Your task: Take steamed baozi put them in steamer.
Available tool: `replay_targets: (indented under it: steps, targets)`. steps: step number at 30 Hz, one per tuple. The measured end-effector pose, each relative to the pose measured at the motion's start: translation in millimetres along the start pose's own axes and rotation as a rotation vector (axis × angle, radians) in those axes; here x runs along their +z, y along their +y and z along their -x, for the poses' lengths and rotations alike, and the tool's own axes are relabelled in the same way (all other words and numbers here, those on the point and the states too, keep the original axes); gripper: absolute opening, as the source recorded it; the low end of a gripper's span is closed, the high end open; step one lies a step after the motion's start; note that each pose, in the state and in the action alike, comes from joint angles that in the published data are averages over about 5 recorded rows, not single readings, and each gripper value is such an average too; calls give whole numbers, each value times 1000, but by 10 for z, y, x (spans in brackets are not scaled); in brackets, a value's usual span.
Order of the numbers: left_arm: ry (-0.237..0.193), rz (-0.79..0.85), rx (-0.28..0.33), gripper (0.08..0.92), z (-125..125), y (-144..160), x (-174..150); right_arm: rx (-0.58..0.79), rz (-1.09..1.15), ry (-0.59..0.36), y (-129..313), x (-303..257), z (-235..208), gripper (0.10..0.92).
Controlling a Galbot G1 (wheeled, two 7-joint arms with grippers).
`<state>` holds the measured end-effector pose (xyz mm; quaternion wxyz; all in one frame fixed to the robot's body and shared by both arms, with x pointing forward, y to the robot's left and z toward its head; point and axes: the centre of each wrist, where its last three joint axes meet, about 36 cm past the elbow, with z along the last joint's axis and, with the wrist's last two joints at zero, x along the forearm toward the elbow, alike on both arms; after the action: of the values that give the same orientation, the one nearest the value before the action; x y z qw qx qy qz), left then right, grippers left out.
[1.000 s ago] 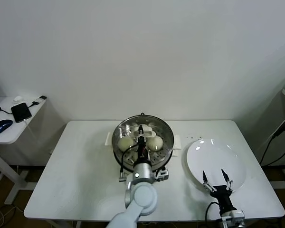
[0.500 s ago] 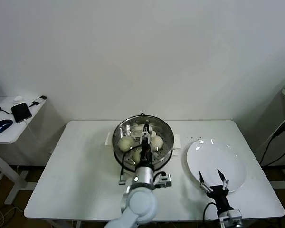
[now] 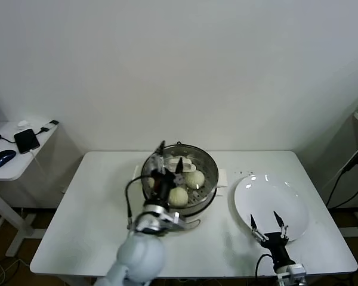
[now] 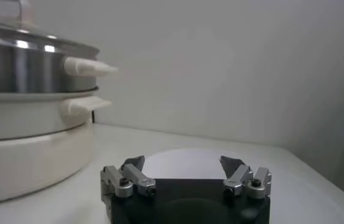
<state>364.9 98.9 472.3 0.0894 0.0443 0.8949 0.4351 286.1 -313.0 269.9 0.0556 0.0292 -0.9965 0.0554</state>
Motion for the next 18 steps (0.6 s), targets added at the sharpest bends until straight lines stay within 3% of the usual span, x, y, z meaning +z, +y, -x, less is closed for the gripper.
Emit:
replay_targets:
  steps: [5,9,13,18]
  targets:
    - [51,-243,-31,823,-1,386,455,4,13,-37,-19,-66,15,823]
    - [109,-428,-22,823,-81,577,885,14,22,-50,-46,-89,28,823]
    - [165,-601,5,823,-232,589,1285,23,36,-59,-70,-98,45,823]
    - [228,-748,27,823,-469,397,1710,35,57,-61,-83,-84,60,823]
